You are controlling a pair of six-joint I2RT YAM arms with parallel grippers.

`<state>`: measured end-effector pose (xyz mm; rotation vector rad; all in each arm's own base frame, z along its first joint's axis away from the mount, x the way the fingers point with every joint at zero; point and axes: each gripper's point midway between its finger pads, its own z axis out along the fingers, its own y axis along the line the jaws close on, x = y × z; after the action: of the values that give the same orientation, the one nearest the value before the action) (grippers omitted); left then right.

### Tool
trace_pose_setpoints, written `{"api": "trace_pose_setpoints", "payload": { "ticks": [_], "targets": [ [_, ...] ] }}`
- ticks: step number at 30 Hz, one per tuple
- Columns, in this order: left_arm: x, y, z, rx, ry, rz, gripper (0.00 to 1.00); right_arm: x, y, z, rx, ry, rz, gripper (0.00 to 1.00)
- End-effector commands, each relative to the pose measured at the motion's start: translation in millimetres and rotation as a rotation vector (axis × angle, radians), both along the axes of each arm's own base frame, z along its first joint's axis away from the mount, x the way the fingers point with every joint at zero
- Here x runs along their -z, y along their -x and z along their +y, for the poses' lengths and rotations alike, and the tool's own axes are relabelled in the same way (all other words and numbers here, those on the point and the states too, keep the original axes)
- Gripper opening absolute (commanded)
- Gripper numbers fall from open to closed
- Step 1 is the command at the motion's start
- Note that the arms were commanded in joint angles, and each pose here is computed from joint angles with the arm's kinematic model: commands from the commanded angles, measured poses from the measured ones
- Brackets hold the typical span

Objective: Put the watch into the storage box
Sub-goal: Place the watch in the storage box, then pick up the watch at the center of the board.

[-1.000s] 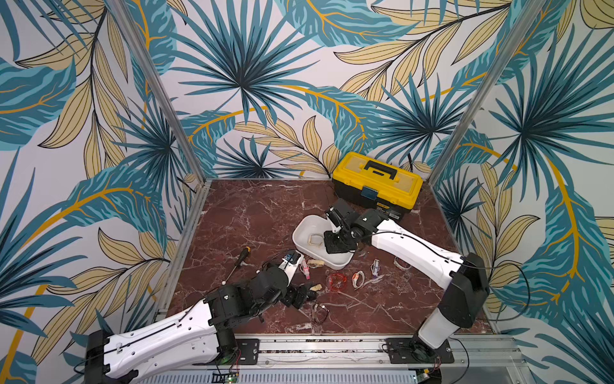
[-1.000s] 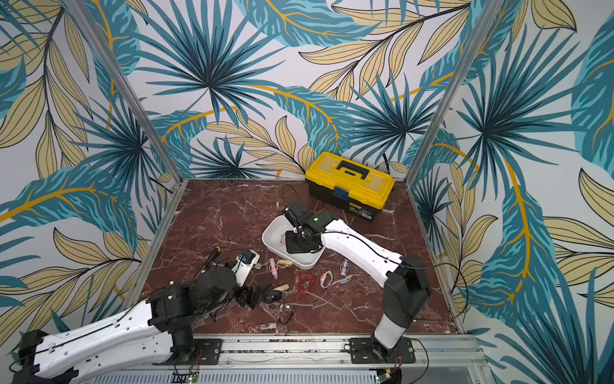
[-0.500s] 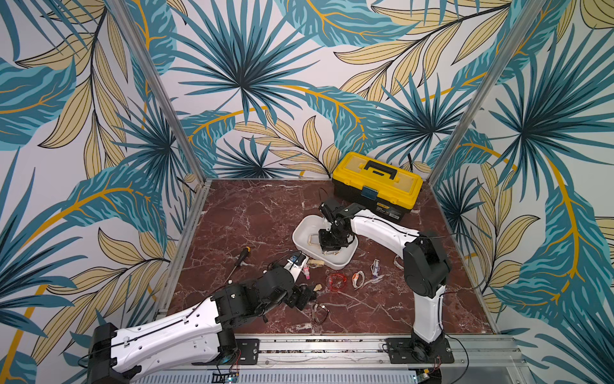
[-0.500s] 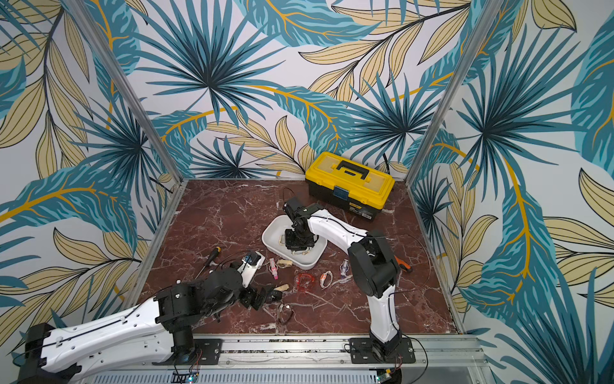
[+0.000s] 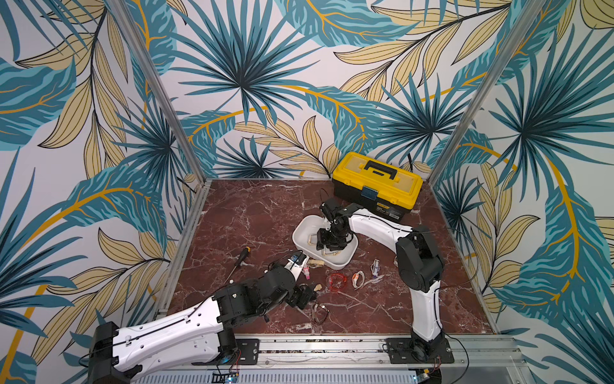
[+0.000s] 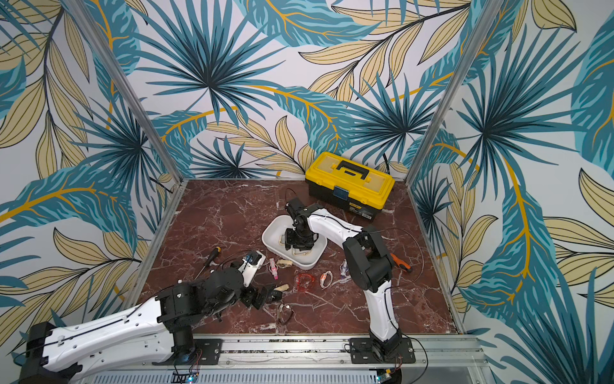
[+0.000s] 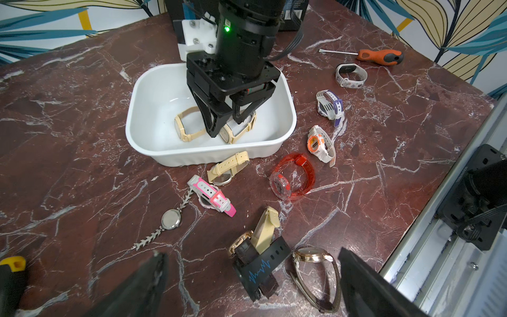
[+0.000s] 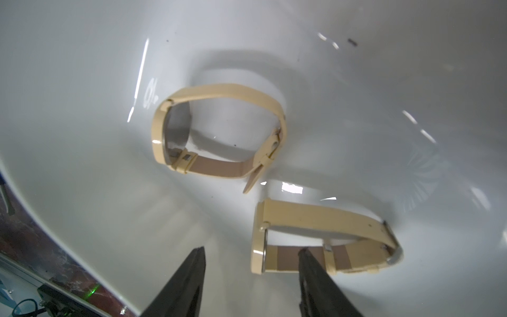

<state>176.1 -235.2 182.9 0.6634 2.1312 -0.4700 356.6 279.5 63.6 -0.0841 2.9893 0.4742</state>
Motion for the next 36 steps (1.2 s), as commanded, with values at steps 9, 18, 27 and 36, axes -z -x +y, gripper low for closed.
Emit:
{"api": "trace_pose_setpoints", "payload": {
  "ticks": [9, 18, 27, 36],
  "targets": [
    [-6, -6, -21, -0.009, 0.207, 0.183, 1.00, -110, 53, -17, -0.003, -0.251, -0.209, 0.78],
    [10, -7, -34, 0.007, 0.315, 0.356, 1.00, -139, 141, -58, -0.004, -0.410, -0.343, 0.92],
    [13, 4, -39, 0.079, 0.297, 0.373, 1.00, -76, 181, -145, 0.283, -0.134, -0.276, 0.97],
    [-3, 14, -44, 0.123, 0.201, 0.236, 1.00, -54, 166, -166, 0.387, 0.018, -0.276, 0.96]
  ]
}}
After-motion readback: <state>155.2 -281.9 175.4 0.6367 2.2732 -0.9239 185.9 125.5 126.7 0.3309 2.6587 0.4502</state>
